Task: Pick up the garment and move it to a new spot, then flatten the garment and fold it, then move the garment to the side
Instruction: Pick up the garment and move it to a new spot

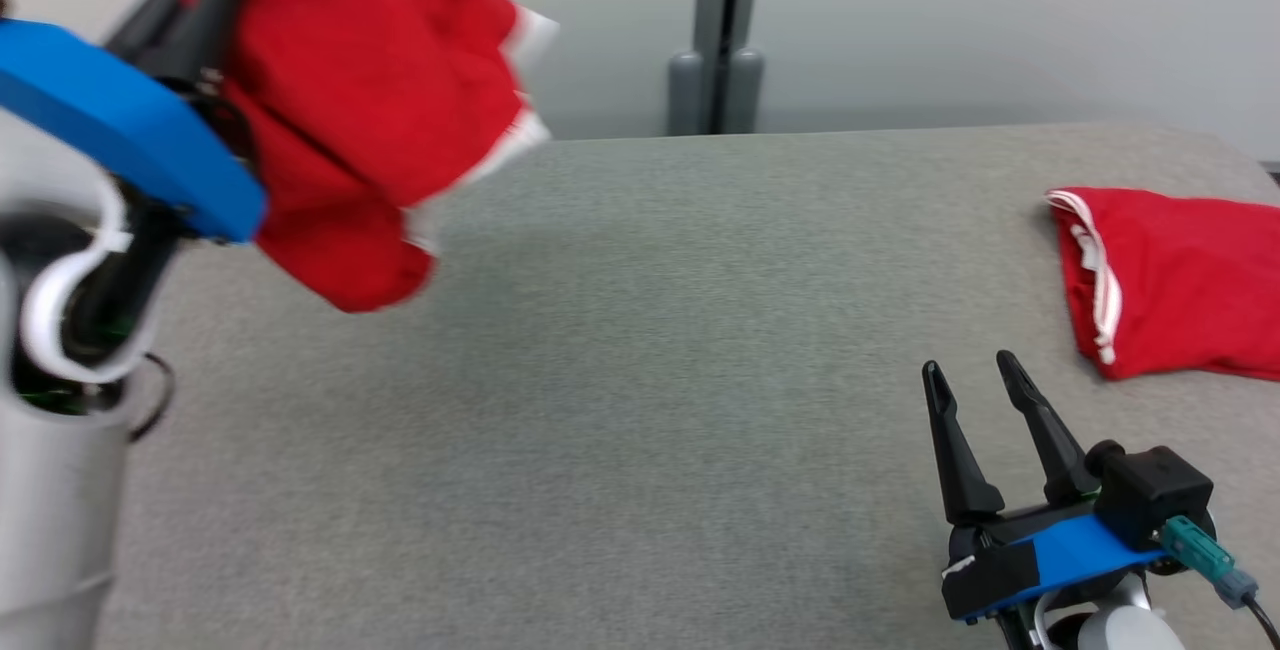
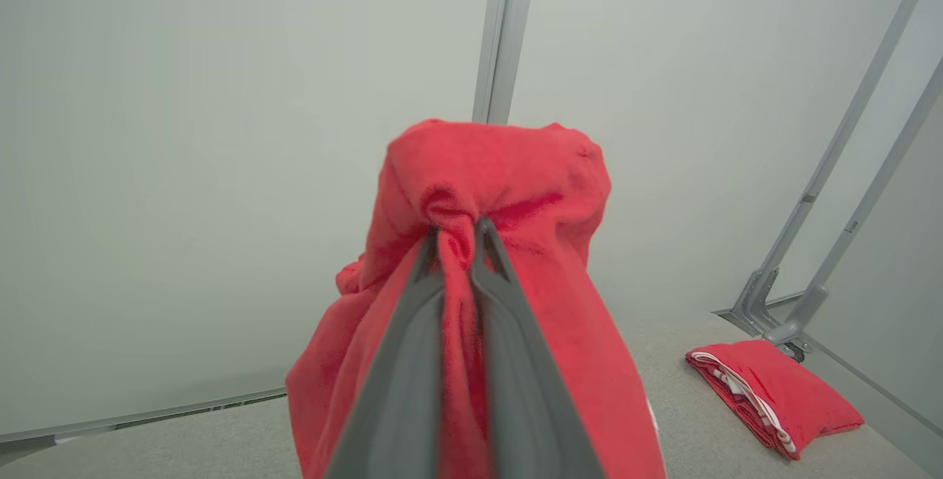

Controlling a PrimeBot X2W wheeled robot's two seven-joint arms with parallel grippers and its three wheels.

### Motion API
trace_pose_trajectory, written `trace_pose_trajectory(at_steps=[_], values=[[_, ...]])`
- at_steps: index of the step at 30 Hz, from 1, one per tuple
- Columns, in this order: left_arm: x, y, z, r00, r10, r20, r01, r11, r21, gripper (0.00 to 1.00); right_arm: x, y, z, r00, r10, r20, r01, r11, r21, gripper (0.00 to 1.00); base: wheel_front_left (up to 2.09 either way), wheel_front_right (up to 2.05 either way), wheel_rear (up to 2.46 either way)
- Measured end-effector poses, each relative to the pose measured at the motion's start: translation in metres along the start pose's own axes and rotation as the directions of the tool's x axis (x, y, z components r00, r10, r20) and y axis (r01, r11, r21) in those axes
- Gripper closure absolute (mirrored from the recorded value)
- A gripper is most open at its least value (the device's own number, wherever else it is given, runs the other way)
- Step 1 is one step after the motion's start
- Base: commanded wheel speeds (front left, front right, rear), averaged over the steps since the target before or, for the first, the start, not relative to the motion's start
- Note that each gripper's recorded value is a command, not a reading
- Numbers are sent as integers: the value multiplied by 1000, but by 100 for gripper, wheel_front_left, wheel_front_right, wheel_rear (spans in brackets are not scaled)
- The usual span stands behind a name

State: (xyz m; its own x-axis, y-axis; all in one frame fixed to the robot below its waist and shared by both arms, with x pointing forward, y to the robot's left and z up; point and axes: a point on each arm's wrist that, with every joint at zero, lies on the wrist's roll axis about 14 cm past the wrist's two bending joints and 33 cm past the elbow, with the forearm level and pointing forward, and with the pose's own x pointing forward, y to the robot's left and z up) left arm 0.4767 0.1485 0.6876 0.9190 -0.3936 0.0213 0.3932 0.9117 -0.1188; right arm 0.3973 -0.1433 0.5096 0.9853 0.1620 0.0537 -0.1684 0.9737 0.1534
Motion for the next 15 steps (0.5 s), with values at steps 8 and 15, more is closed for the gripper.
trace_pose_trajectory(at_steps=[8, 15], values=[[36, -93, -70, 963, -235, -134, 222, 969, -104, 100, -27, -33, 5, 994, -113, 5, 113, 994, -2, 0, 0, 0, 0], [43, -152, -188, 885, -327, -331, 262, 938, -226, 100, -47, -58, 5, 980, -199, -7, 199, 980, -3, 0, 0, 0, 0]])
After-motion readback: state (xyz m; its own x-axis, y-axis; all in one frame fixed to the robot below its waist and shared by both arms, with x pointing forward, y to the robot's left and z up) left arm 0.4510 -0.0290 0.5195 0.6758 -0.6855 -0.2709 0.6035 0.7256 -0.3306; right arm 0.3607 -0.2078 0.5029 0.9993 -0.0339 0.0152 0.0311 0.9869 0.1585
